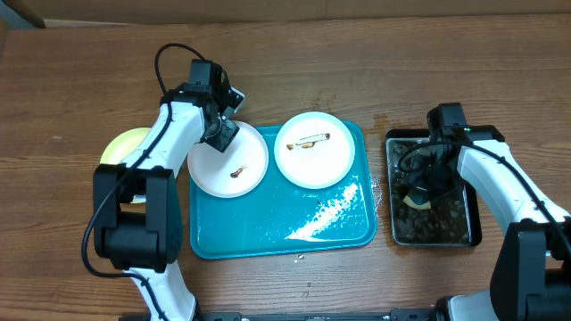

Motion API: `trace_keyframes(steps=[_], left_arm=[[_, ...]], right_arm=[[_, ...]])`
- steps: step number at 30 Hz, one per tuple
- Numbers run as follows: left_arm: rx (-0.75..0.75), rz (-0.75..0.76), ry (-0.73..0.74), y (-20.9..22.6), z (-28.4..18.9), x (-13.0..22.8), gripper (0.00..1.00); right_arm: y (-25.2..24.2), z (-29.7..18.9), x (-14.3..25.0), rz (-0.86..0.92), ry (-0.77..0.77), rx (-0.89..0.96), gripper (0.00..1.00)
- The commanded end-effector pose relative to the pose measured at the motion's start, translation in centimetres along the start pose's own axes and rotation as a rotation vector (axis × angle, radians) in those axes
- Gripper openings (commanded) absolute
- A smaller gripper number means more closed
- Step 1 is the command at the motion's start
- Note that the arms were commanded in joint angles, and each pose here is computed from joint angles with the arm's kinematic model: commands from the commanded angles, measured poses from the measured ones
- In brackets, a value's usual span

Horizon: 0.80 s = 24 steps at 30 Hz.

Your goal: Clean dirty plates on tray and stack at the side

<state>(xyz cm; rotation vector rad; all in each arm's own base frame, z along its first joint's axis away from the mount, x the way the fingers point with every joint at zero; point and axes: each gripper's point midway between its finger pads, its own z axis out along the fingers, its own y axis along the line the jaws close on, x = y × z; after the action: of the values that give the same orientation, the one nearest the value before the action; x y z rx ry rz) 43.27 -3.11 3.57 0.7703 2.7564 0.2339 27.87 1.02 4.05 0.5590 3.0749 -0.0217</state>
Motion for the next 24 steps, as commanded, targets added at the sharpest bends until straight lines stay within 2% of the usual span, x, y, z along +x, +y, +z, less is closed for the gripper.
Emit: trace_keyframes(steps=[1, 2, 5, 6, 12, 16, 18, 22, 24], left_arm=[[0.016, 0.018, 0.014, -0.2, 1.0, 0.3, 0.59], [0.018, 0.017, 0.013, -0.1, 1.0, 0.4, 0.53], [0.020, 0.017, 0.019, -0.2, 1.0, 0.5, 0.24], [0.020, 0.017, 0.025, -0.2, 1.0, 0.7, 0.21], [0.045, -0.036, 0.079, -0.8, 0.9, 2.0, 0.18], [0.057, -0.078, 0.114, -1.2, 0.8, 2.8, 0.25], [0.059, -0.078, 0.118, -1.3, 0.8, 2.9, 0.48], [0.071, -0.077, 0.116, -1.5, 0.8, 2.8, 0.48], [0.080, -0.078, 0.111, -1.6, 0.8, 2.8, 0.51]], right_arm=[[-0.2, -0.4, -0.3, 0.008, -0.022, 0.002, 0.04], [-0.2, -0.4, -0.3, 0.008, -0.022, 0.002, 0.04], [-0.2, -0.4, -0.3, 0.008, -0.022, 0.002, 0.04], [-0.2, -0.4, -0.3, 0.008, -0.022, 0.002, 0.04], [-0.2, -0.4, -0.3, 0.008, -0.022, 0.002, 0.04], [-0.2, -0.4, -0.3, 0.008, -0.022, 0.002, 0.04], [-0.2, -0.4, -0.3, 0.008, -0.021, 0.002, 0.04], [-0.2, -0.4, -0.3, 0.008, -0.021, 0.002, 0.04], [-0.2, -0.4, -0.3, 0.008, -0.022, 0.002, 0.04]])
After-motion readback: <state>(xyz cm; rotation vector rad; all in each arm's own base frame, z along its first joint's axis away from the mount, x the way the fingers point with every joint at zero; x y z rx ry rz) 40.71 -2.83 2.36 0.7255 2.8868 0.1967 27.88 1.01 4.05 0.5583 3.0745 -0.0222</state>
